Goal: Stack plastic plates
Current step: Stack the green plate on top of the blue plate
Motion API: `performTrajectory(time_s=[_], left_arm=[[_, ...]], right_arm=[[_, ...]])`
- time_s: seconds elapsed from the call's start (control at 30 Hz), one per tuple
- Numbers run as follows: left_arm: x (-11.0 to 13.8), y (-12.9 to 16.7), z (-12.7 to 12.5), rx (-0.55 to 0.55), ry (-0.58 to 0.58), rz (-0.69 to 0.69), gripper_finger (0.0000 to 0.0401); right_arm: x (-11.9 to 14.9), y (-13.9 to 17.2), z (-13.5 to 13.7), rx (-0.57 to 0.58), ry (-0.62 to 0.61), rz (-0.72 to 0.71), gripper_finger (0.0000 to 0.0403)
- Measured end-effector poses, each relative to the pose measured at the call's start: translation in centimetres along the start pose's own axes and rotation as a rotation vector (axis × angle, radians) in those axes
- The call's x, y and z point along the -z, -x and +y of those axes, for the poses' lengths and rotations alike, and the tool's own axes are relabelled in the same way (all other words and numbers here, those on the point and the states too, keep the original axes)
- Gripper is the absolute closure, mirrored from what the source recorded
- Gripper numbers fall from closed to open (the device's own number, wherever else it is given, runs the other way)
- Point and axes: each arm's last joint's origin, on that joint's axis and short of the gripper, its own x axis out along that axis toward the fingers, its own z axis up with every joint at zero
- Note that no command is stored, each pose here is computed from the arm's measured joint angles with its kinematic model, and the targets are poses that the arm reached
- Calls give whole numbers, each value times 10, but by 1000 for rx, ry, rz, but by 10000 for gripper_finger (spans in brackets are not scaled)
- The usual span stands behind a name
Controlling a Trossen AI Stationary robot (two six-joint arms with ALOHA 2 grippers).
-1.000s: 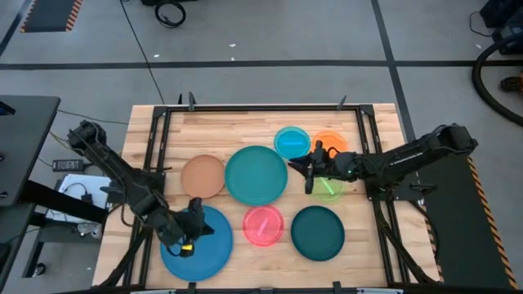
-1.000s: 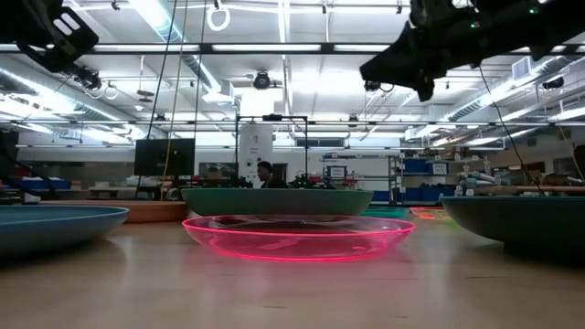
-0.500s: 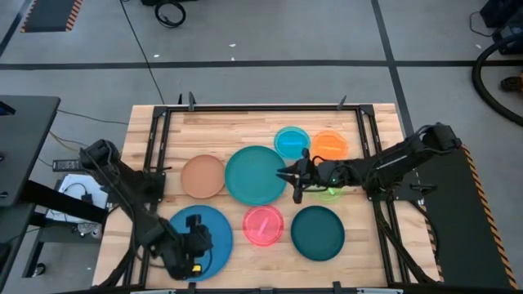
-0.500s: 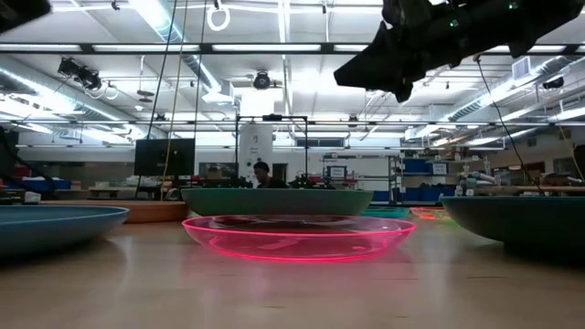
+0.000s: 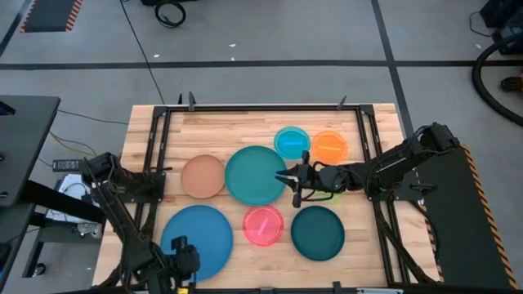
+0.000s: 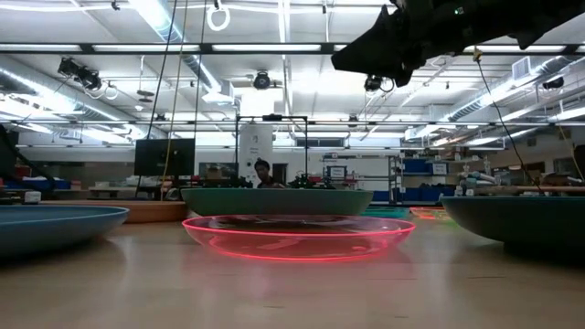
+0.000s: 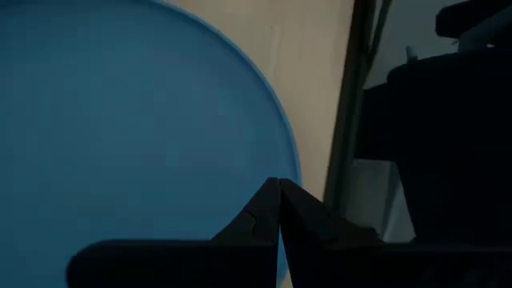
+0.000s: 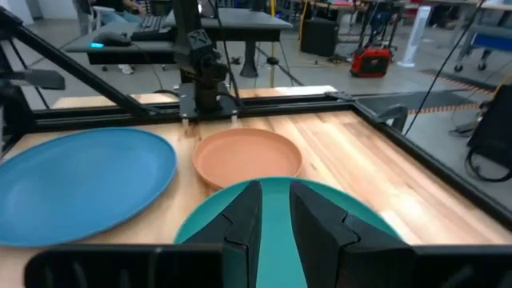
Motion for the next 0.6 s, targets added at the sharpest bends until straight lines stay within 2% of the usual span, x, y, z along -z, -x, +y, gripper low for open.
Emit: performTrajectory(time_s=[0.17, 0.33, 0.43, 0.6], left_arm=[[-1, 0, 0, -2, -1, -2, 386], [-20, -8, 19, -138, 12, -21, 377], [-36, -15, 32, -218, -34, -11, 359], [-65, -25, 51, -281, -166, 3, 323]], right_arm=[[0, -3, -6, 24, 20, 0, 326], [-1, -6, -12, 0, 29, 3, 326], [-1, -7, -14, 7, 29, 3, 326], [0, -8, -15, 11, 33, 6, 326]])
